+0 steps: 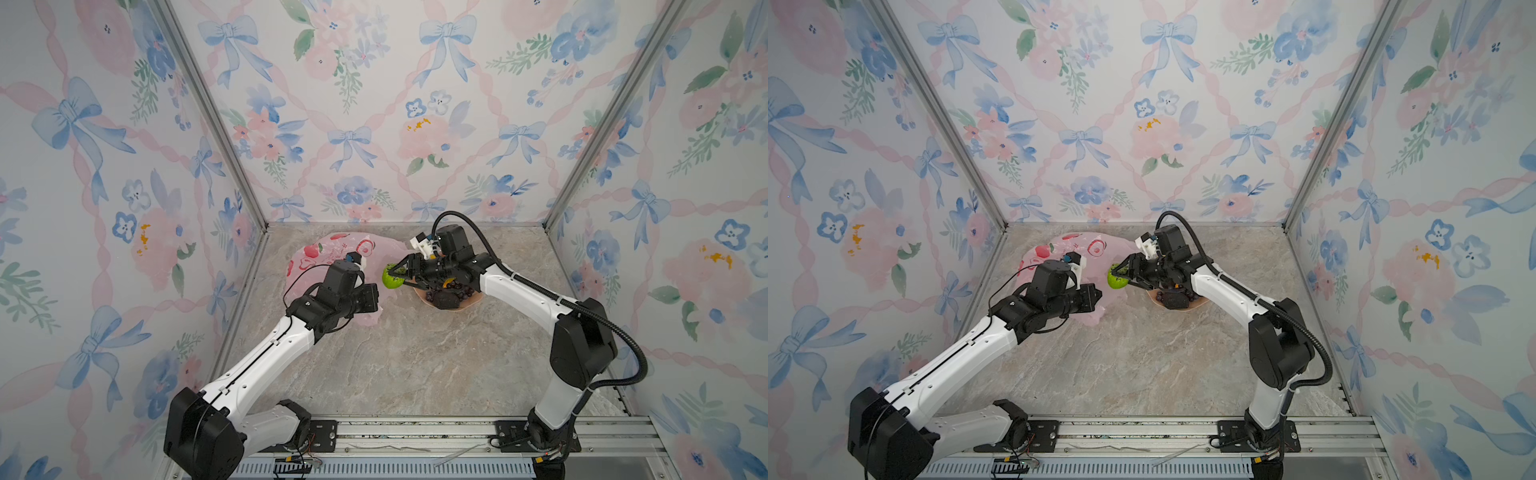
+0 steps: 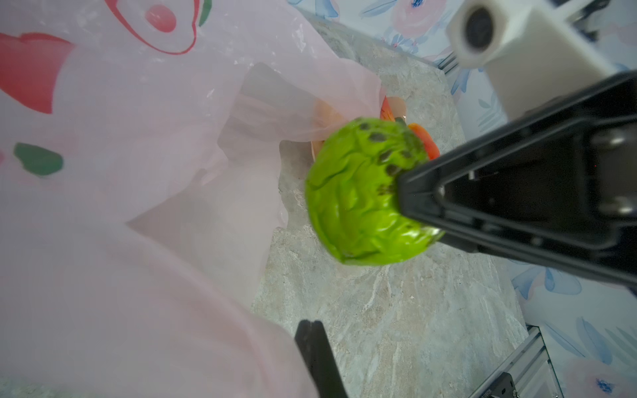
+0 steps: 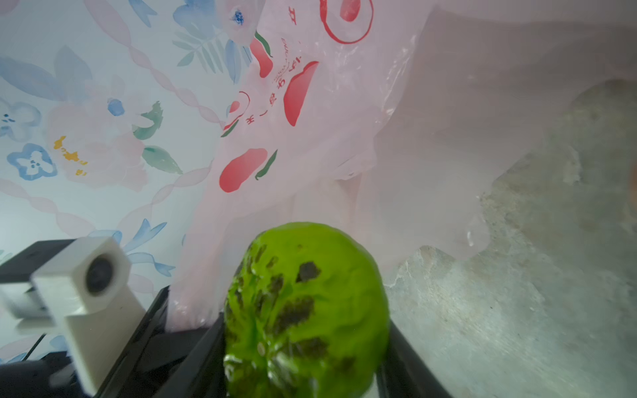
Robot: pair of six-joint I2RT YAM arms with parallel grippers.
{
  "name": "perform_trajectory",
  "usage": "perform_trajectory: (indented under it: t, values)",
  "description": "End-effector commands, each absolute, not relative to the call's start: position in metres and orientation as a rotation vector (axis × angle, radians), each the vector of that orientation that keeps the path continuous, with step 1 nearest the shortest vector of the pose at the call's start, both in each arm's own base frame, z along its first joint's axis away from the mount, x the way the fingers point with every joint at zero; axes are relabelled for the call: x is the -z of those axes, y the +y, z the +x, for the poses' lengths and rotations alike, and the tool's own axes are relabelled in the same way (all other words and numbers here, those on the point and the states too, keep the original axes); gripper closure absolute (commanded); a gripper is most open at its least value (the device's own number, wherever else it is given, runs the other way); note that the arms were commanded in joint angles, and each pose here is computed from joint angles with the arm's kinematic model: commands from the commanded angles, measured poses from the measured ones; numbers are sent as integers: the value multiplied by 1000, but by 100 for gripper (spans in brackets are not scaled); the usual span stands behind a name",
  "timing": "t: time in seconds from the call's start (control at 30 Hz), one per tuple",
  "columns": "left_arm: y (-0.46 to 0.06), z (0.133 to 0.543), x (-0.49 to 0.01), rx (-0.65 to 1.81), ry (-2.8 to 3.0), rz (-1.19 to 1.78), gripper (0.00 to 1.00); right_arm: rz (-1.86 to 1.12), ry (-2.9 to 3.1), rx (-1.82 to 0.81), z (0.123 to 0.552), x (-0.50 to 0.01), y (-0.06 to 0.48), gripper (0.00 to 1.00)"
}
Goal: Place the fruits into the plastic bag
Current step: Place the fruit in the plastic bag.
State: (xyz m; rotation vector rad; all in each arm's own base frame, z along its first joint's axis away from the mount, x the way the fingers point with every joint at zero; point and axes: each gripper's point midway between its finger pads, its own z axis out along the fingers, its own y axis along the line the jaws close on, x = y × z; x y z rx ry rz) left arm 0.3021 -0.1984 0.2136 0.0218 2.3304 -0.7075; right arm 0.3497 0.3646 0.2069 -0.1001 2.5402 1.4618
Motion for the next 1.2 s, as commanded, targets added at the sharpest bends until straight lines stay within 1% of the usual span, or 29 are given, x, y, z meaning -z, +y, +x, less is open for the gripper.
perform_trajectory:
  t: [0.0, 0.37, 0.67, 0.9, 1.0, 1.17]
  values:
    - [-202, 302, -237, 774, 2254, 10, 100, -127, 2515, -1503, 354, -208, 379, 45]
    - [-218, 298, -251, 891, 2195, 42, 100, -108, 2581, -1461, 368, -169, 396, 46]
    - [-256, 284, -247, 974, 2204, 213, 100, -126, 2548, -1499, 385, -170, 424, 46]
    - [-272, 277, -242, 1009, 2204, 289, 100, -86, 2462, -1594, 399, -179, 439, 46]
    - [-274, 278, -247, 1026, 2173, 302, 100, -73, 2461, -1658, 396, -172, 451, 46]
    - [-275, 280, -251, 1055, 2115, 287, 100, -82, 2505, -1669, 383, -146, 465, 46]
